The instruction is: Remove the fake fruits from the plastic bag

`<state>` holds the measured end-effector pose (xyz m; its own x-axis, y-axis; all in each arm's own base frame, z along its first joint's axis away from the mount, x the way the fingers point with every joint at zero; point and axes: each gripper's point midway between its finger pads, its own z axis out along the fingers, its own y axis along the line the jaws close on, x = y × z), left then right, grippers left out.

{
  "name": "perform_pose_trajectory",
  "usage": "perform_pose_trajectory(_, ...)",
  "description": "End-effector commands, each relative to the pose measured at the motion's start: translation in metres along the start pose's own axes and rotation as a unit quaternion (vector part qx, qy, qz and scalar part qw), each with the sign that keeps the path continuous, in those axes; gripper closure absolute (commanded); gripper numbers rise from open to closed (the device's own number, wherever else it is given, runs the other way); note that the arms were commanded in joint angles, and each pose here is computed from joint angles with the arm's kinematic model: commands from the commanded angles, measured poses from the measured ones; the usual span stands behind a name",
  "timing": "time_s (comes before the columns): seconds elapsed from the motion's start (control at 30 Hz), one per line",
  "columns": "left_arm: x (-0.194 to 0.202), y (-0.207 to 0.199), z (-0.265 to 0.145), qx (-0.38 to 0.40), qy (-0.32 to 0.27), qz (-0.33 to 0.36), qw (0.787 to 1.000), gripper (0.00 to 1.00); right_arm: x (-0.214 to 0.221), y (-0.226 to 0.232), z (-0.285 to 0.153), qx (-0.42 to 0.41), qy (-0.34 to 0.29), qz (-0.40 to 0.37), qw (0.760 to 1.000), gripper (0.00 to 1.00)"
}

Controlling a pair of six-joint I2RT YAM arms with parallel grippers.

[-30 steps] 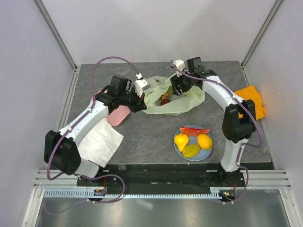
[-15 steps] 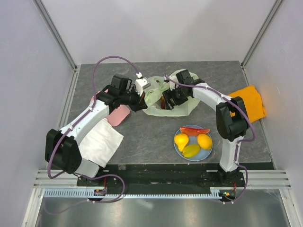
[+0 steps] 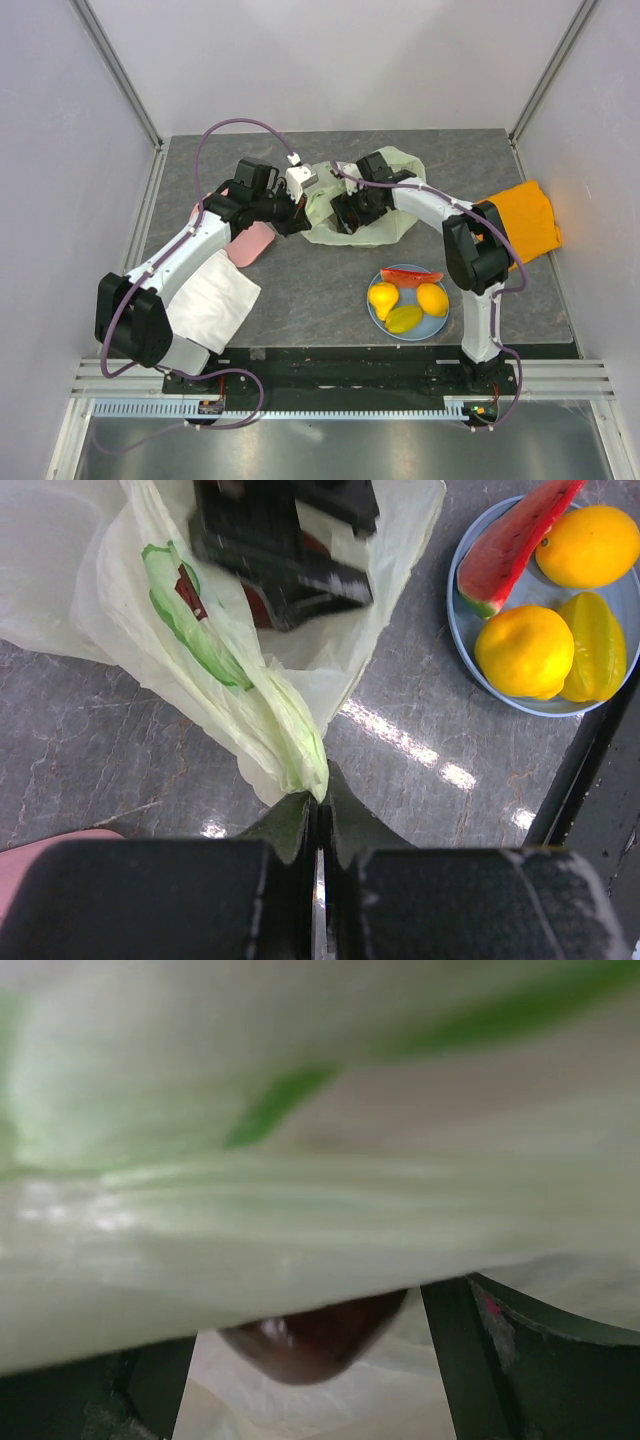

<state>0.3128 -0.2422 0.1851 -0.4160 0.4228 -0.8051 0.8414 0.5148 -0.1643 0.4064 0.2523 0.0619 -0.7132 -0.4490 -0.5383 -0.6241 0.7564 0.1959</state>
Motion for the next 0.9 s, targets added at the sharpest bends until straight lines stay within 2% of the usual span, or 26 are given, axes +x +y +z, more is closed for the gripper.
perform_pose_trajectory(0.0,-0.012,0.004,0.001,-0.004,-0.018,0.002,1.0,0.98,0.019,0.0,0.008,0.023,0.026,0.008,0.999,0.09)
perform_pose_trajectory(0.03,-0.011,0.003,0.002,-0.002,-0.016,0.002,1.0,0.98,0.019,0.0,0.007,0.025,0.026,0.006,0.999,0.11)
perform_pose_trajectory(0.13,-0.011,0.003,0.003,-0.001,-0.018,0.0,1.0,0.98,0.007,0.002,-0.005,0.024,0.008,-0.013,1.0,0.33)
perform_pose_trajectory(0.2,-0.012,0.003,0.003,-0.001,-0.019,0.0,1.0,0.98,-0.003,0.004,-0.016,0.026,-0.005,-0.026,0.999,0.4)
perform_pose_trajectory(0.23,-0.012,0.003,0.003,-0.001,-0.02,0.0,1.0,0.98,-0.014,0.006,-0.031,0.027,-0.023,-0.043,0.998,0.46)
perform_pose_trajectory(0.33,-0.012,0.004,0.004,0.001,-0.021,-0.001,1.0,0.98,-0.032,0.019,-0.065,0.013,-0.057,-0.079,0.995,0.54)
perform_pose_trajectory(0.47,-0.013,0.003,0.007,0.004,-0.024,-0.005,1.0,0.99,-0.041,0.034,-0.105,-0.017,-0.1,-0.12,0.988,0.55)
perform_pose_trajectory(0.67,-0.018,0.003,0.007,0.004,-0.032,-0.002,0.999,0.98,-0.049,0.047,-0.147,-0.047,-0.144,-0.116,0.982,0.54)
perform_pose_trajectory(0.77,-0.017,0.004,0.004,-0.002,-0.032,0.0,0.999,0.98,-0.047,0.049,-0.172,-0.057,-0.154,-0.127,0.978,0.54)
perform_pose_trajectory(0.8,-0.017,0.005,0.003,-0.007,-0.033,0.002,0.999,0.98,-0.036,0.052,-0.178,-0.068,-0.141,-0.133,0.979,0.54)
perform_pose_trajectory(0.87,-0.012,0.005,0.002,-0.01,-0.029,0.001,1.0,0.98,-0.018,0.067,-0.191,-0.103,-0.13,-0.194,0.967,0.52)
